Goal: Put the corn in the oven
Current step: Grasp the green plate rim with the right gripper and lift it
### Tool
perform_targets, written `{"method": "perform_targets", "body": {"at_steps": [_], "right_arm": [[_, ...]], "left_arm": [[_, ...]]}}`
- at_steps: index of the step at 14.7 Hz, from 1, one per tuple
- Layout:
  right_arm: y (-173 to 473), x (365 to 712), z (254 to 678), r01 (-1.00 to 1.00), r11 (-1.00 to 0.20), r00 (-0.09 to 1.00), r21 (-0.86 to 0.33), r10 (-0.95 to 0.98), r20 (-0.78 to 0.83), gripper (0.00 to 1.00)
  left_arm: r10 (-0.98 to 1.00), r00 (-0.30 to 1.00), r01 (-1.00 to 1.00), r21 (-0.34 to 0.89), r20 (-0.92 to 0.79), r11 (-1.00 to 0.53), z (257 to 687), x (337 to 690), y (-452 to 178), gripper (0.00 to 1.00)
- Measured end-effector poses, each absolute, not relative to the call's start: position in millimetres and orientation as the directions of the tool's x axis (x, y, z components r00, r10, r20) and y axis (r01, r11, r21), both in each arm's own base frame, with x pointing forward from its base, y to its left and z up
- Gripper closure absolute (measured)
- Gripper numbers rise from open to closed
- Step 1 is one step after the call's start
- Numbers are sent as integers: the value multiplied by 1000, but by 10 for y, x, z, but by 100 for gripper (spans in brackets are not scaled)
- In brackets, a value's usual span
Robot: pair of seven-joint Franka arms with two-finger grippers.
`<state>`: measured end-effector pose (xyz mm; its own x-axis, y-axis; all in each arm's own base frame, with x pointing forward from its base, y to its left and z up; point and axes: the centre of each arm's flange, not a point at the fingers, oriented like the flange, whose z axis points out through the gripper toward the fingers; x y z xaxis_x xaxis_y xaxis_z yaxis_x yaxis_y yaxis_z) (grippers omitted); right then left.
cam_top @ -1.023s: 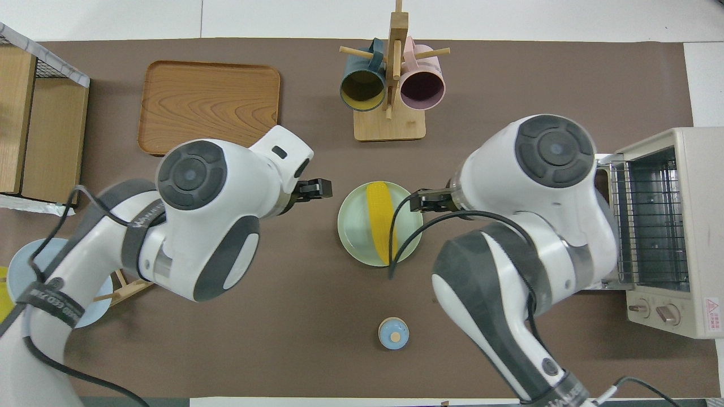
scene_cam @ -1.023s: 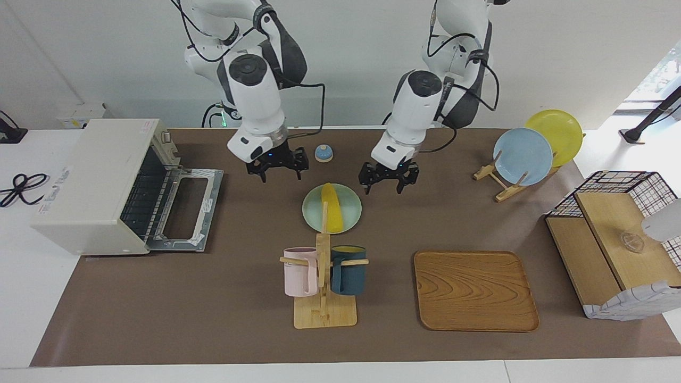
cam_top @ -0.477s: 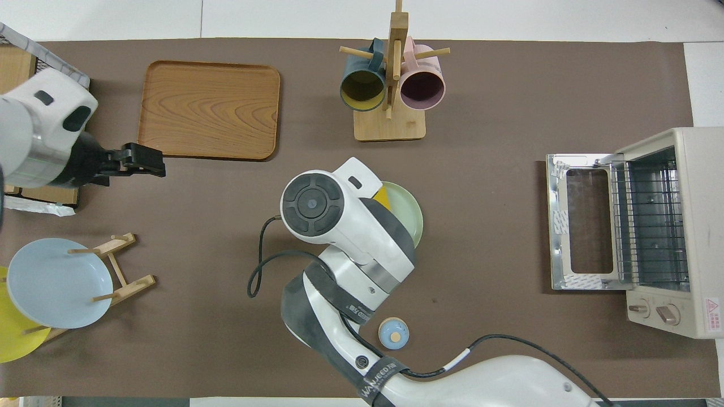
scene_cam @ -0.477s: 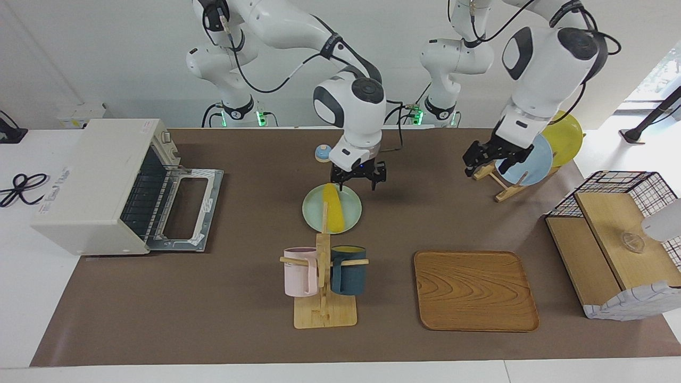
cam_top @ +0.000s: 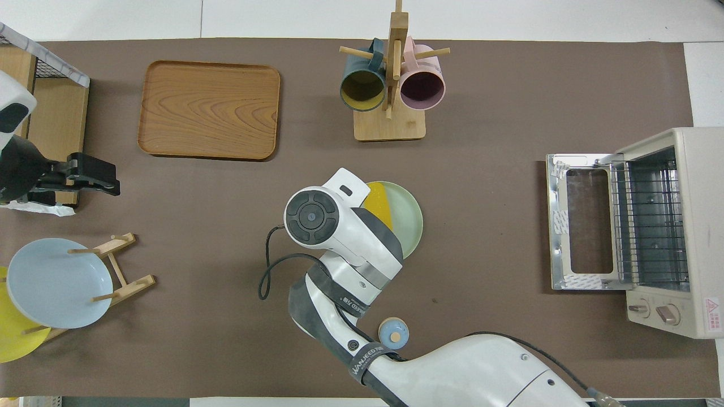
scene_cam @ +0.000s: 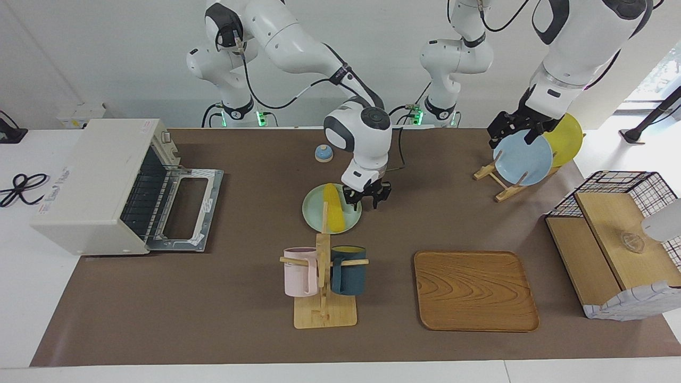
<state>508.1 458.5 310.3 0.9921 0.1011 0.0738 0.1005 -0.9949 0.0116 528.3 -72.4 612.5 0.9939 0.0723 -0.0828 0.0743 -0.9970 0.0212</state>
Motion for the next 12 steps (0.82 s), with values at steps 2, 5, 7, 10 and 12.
{"method": "perform_targets", "body": {"at_steps": [2, 5, 7, 10, 12], "right_arm": [[4547, 5003, 3006, 113, -994, 991, 6, 113, 78, 47], [4527, 4856, 2888, 132, -991, 988, 5, 132, 82, 65], [4516, 4841, 2948, 133, -991, 987, 4, 132, 86, 89], [4498, 4851, 3042, 136, -991, 987, 18, 137, 86, 94], [4468, 4923, 3197, 163, -984, 985, 73, 167, 49, 94]], "left_arm": [[72, 994, 74, 21, -82, -997, 6134, 5276, -723, 0], [68, 996, 69, 26, -56, -997, 6155, 5303, -746, 0], [68, 997, 69, 28, -43, -997, 6165, 5317, -747, 0], [65, 997, 66, 28, -41, -997, 6166, 5320, -736, 0], [47, 998, 48, 29, -39, -998, 6166, 5324, -720, 0]]}}
